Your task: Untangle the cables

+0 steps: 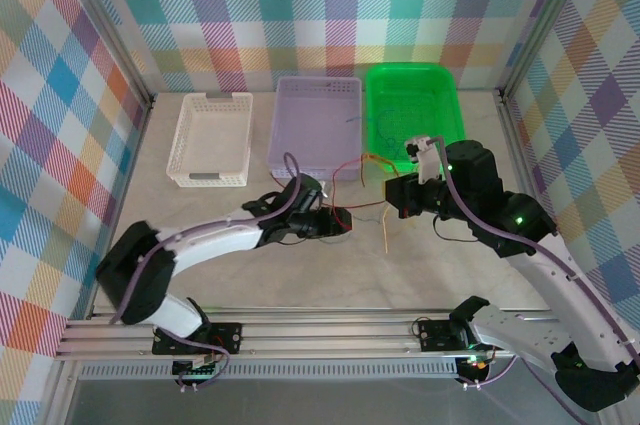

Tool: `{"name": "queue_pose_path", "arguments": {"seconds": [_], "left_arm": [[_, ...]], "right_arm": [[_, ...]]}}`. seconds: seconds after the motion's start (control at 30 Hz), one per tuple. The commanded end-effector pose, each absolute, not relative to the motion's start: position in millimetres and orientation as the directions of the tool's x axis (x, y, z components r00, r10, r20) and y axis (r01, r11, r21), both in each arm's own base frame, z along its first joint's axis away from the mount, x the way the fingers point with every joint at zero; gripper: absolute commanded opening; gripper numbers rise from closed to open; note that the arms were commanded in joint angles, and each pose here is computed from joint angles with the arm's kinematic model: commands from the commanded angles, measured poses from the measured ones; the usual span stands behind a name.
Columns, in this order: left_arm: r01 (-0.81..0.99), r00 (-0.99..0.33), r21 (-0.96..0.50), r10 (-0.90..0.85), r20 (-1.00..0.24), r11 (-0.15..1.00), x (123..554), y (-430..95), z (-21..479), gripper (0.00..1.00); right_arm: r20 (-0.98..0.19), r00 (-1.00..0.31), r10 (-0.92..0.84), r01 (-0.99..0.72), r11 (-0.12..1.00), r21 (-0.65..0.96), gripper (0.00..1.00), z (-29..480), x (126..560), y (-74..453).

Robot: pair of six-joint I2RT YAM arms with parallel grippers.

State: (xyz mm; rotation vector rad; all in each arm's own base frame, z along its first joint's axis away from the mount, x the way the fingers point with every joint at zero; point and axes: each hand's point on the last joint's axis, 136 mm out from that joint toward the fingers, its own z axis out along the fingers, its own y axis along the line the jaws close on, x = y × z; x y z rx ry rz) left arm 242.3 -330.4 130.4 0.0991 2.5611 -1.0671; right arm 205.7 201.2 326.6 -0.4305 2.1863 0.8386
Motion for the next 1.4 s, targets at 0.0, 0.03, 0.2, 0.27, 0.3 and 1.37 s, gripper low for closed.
{"name": "queue_pose_path", "arguments": {"seconds": [0.0,0.03,0.2,0.27,0.3,1.37], "left_arm": [[0.315,-0.864,-0.715,-0.122,-0.488,0.624,240,-326,179,0.79],[0.344,-0.841,-0.718,-0.141,-0.522,0.605,239,-322,193,0.83],[0.411,-0.784,-0.698,-0.164,-0.599,0.586,234,-308,218,0.90],[0.414,-0.787,-0.703,-0.160,-0.596,0.578,233,-309,216,0.90],[0.411,-0.789,-0.708,-0.165,-0.592,0.574,232,-309,214,0.90],[0.606,-0.658,-0.703,-0.262,-0.706,0.371,195,-290,283,1.00]], "right_arm": [[-0.751,-0.657,-0.065,-0.566,0.701,0.434,0.00,332,198,203],[-0.751,-0.657,-0.066,-0.569,0.697,0.436,0.00,333,197,204],[-0.751,-0.658,-0.055,-0.582,0.670,0.461,0.00,338,193,207],[-0.754,-0.654,-0.051,-0.590,0.658,0.468,0.00,341,192,209],[-0.753,-0.656,-0.051,-0.589,0.658,0.469,0.00,341,192,209],[-0.738,-0.673,0.052,-0.515,0.683,0.519,0.00,340,201,204]]}}
